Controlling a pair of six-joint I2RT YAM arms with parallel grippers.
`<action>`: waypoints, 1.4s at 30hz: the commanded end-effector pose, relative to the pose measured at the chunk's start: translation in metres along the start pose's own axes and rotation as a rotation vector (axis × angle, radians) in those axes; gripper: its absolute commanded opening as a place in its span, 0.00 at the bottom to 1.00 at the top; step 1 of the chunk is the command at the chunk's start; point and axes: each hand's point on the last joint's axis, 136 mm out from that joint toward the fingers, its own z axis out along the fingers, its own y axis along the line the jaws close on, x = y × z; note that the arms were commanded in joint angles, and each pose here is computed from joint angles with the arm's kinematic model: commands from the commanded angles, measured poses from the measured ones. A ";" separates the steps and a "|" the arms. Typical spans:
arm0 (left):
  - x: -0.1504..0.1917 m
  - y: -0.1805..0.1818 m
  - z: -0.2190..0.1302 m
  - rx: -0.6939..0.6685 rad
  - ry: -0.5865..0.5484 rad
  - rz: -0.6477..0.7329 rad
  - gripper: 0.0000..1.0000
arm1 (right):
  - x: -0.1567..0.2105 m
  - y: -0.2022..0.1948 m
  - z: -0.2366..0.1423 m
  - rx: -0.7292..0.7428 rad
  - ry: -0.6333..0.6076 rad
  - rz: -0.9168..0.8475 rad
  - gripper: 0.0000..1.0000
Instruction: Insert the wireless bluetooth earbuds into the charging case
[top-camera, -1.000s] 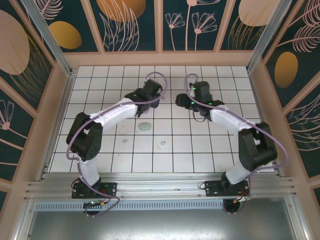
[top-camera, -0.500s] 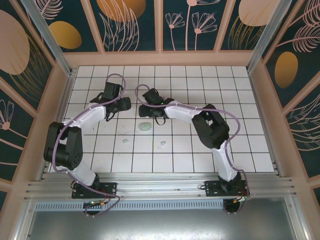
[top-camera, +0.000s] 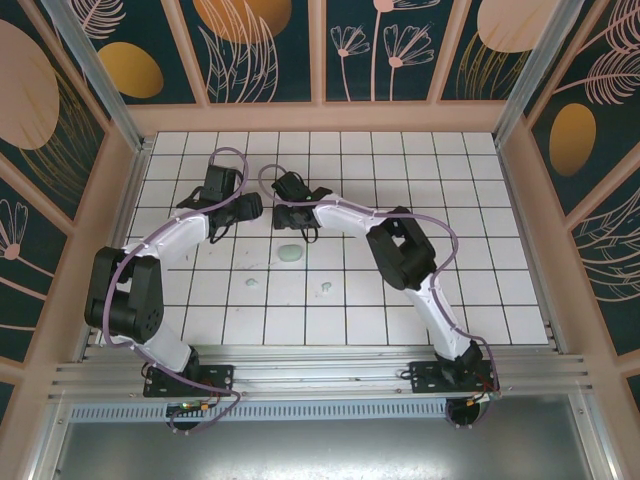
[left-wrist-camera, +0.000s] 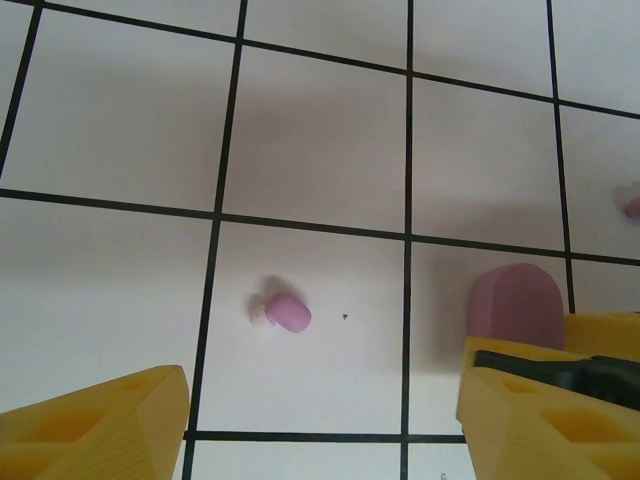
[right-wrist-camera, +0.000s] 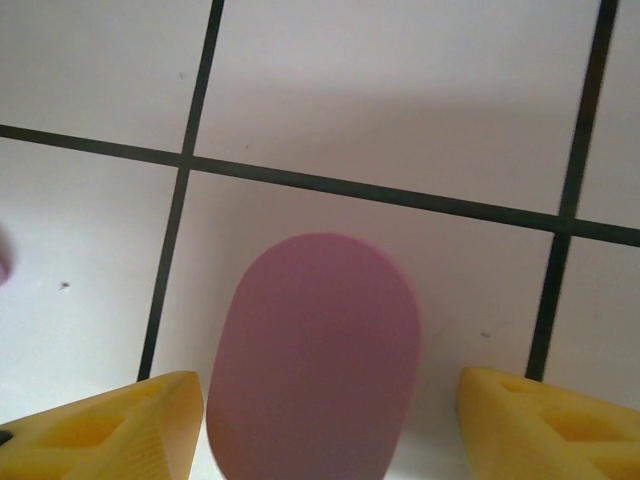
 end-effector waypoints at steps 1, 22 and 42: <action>-0.001 0.003 -0.002 0.006 -0.012 -0.013 0.71 | 0.004 -0.004 0.005 0.055 0.019 -0.040 0.67; -0.010 -0.027 -0.054 0.228 -0.144 0.183 0.72 | 0.002 -0.006 -0.086 -0.228 0.011 -0.529 0.13; 0.043 -0.141 -0.195 1.109 -0.482 0.802 0.69 | 0.022 0.005 -0.264 -0.667 0.022 -0.933 0.13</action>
